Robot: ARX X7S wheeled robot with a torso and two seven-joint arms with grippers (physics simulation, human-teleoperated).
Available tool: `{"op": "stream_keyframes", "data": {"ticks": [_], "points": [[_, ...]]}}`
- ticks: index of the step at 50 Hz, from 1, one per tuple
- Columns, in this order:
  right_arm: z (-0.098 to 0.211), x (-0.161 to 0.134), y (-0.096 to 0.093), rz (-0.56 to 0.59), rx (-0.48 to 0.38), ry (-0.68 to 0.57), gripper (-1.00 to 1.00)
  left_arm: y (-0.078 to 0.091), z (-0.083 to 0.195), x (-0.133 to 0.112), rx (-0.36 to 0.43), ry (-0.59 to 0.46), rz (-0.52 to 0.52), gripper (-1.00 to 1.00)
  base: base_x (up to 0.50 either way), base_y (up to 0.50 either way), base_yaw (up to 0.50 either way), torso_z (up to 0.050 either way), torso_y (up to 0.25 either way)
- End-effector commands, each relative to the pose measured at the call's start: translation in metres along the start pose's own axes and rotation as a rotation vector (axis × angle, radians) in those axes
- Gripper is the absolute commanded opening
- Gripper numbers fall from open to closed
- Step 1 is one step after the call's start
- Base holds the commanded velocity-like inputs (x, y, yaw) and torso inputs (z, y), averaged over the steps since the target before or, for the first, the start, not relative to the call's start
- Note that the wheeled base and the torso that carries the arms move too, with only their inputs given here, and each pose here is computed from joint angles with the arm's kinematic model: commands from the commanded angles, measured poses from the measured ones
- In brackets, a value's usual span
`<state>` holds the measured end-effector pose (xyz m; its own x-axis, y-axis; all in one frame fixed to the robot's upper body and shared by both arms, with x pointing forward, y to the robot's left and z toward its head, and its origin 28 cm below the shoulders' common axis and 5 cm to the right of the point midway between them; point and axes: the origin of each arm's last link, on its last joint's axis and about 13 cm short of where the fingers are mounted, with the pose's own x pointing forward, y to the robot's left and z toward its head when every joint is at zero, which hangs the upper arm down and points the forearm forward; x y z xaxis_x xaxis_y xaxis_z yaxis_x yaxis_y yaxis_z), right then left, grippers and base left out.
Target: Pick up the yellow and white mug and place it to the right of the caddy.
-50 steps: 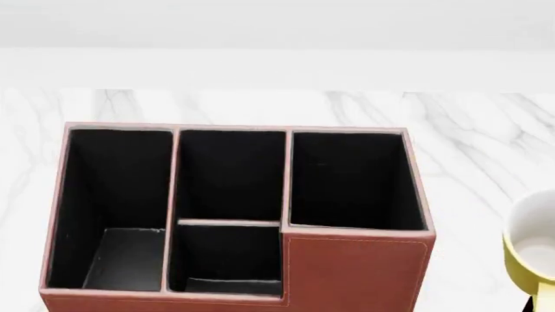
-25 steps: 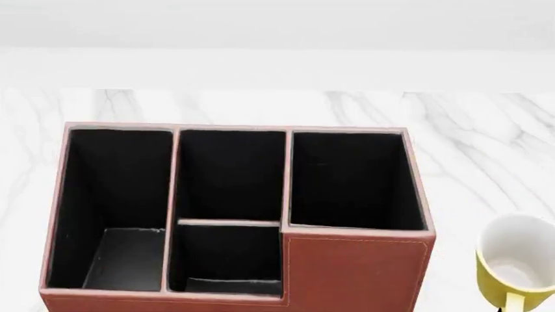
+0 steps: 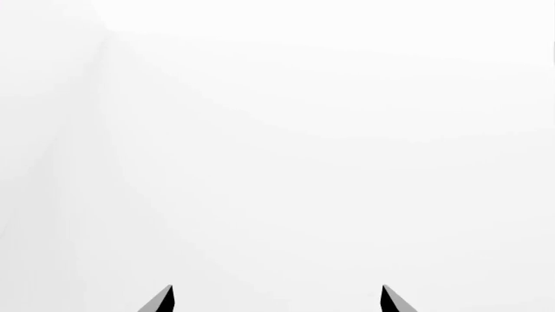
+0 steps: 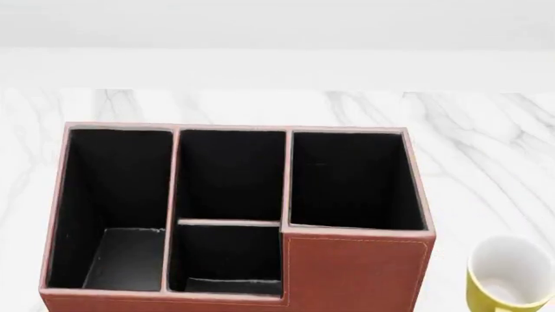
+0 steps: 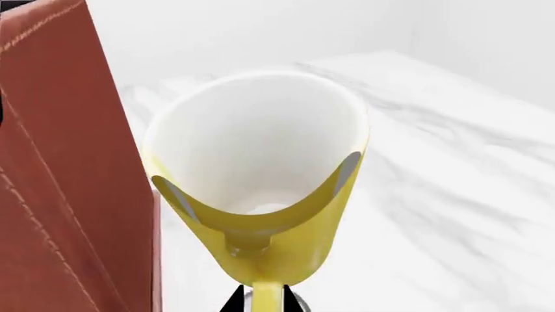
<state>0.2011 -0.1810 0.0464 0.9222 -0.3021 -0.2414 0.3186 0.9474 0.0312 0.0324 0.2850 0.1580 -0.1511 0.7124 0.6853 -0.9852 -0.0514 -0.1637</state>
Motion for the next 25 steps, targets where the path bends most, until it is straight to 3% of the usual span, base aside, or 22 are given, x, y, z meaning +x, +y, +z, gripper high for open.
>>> {"op": "stream_keyframes", "data": {"ticks": [1,25], "points": [[-0.0036,0.0040,0.0024,0.012,0.007,0.001,-1.00,-0.0004,0.0000,-0.0003,0.000,0.000,-0.003,1.00,0.00,0.00,0.00,0.000,0.000],[-0.0091,0.0054,0.0028,0.015,0.008,0.016,-1.00,-0.0006,0.0002,-0.0008,-0.002,0.002,-0.009,1.00,0.00,0.00,0.00,0.001,0.001]]}}
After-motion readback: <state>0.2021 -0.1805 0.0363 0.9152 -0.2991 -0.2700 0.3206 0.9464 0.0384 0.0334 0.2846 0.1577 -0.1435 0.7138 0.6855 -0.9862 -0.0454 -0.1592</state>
